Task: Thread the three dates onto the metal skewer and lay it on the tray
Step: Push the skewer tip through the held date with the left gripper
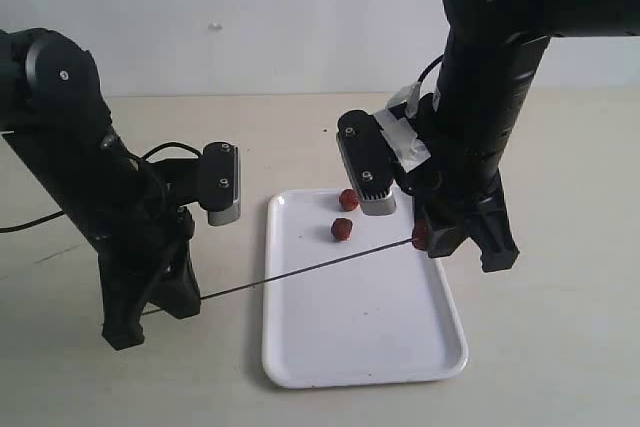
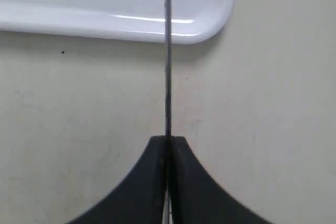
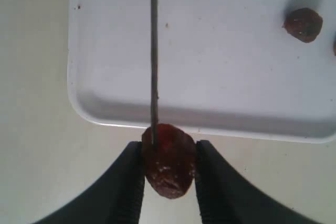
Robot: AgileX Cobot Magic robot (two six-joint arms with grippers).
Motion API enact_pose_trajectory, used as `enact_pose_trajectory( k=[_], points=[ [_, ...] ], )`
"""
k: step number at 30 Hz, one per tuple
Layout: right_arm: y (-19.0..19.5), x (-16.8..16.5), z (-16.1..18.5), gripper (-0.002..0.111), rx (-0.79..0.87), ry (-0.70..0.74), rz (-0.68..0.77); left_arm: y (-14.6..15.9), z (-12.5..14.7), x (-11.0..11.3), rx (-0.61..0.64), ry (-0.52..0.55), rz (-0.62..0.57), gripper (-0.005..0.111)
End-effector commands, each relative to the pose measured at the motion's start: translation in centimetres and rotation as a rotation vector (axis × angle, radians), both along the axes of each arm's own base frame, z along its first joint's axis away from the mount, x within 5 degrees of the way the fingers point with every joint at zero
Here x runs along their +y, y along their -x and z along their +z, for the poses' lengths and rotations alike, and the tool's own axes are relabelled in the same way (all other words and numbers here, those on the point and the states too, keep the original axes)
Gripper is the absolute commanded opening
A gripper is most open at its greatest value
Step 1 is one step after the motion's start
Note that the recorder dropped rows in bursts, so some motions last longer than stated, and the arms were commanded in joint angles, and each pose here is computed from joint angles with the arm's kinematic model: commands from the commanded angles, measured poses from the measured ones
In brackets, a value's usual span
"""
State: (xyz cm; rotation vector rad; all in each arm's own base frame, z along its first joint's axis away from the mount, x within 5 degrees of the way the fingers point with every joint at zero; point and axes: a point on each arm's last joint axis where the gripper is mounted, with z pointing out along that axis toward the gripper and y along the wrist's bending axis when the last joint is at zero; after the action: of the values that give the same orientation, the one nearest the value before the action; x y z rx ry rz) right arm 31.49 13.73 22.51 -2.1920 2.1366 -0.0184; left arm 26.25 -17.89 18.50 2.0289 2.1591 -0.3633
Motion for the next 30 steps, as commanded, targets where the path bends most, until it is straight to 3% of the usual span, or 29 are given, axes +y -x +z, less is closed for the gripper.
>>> enact_pose_trajectory(
  k=[1,7,23,30],
  points=[
    [0.3,0.0,0.2,0.032,0.002,-0.008,0.001,0.0,0.0,-0.5,-0.005,0.011,-0.005,0.0],
    [0.3,0.0,0.2,0.032,0.002,-0.006,0.002,-0.2,-0.2,0.1,-0.014,-0.059,0.019,0.0],
    [0.3,0.0,0.2,0.032,0.008,-0.003,0.001,-0.7,0.6,-0.3,-0.02,-0.042,0.068,0.0],
    [0.4,0.0,0.2,0.032,0.015,0.0,0.001,-0.4,1.3,-0.7,0.01,-0.069,0.037,0.0]
  ],
)
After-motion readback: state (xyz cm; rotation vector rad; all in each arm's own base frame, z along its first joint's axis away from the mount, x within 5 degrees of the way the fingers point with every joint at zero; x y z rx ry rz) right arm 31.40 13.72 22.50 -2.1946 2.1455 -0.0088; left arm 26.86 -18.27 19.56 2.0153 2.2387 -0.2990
